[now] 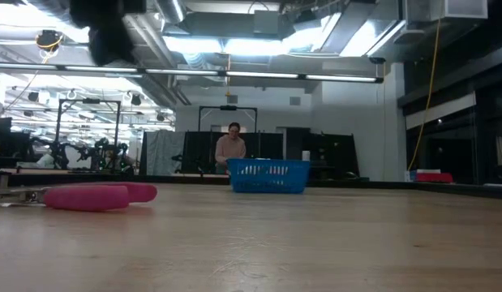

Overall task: Pick & Place School Supplies
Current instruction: Put the pink hole puncher into the red bin

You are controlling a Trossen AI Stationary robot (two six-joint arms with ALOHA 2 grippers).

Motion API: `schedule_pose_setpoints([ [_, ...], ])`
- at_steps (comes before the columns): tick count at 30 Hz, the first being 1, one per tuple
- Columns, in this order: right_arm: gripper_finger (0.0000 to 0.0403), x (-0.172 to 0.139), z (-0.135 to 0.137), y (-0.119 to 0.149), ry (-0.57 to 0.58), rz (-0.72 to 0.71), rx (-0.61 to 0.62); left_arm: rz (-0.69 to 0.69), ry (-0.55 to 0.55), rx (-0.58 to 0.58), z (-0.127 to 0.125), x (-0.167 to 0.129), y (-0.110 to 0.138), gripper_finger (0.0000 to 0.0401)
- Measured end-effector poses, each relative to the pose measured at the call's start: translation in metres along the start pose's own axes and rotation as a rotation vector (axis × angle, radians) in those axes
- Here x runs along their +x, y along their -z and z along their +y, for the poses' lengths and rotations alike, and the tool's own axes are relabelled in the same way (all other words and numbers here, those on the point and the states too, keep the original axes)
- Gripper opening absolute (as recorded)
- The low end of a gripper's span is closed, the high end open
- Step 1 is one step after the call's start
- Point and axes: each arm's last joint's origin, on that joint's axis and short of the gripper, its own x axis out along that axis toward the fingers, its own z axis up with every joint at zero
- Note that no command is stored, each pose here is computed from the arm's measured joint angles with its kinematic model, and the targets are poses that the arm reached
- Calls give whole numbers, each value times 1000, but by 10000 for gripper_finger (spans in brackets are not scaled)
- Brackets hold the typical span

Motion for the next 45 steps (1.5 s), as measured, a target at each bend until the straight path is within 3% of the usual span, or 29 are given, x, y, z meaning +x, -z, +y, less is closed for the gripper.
schedule_pose_setpoints([
  [5,151,-9,6,-5,-57,-56,13,232,-13,-36,5,21,10,139],
  [13,152,-22,14,-13,-124,-112,14,362,18,124,2,78,8,173],
  [18,162,-35,16,-18,-145,-159,15,452,106,164,-2,115,15,207],
  [25,160,-52,15,-18,-165,-183,-14,656,232,98,-3,155,26,225],
  [35,160,-57,13,-19,-172,-212,-9,697,237,132,-8,189,17,224],
  [40,160,-57,13,-19,-172,-211,-9,731,174,122,-4,203,22,222],
  [45,159,-57,13,-19,-172,-211,-9,748,122,85,-1,209,25,188],
])
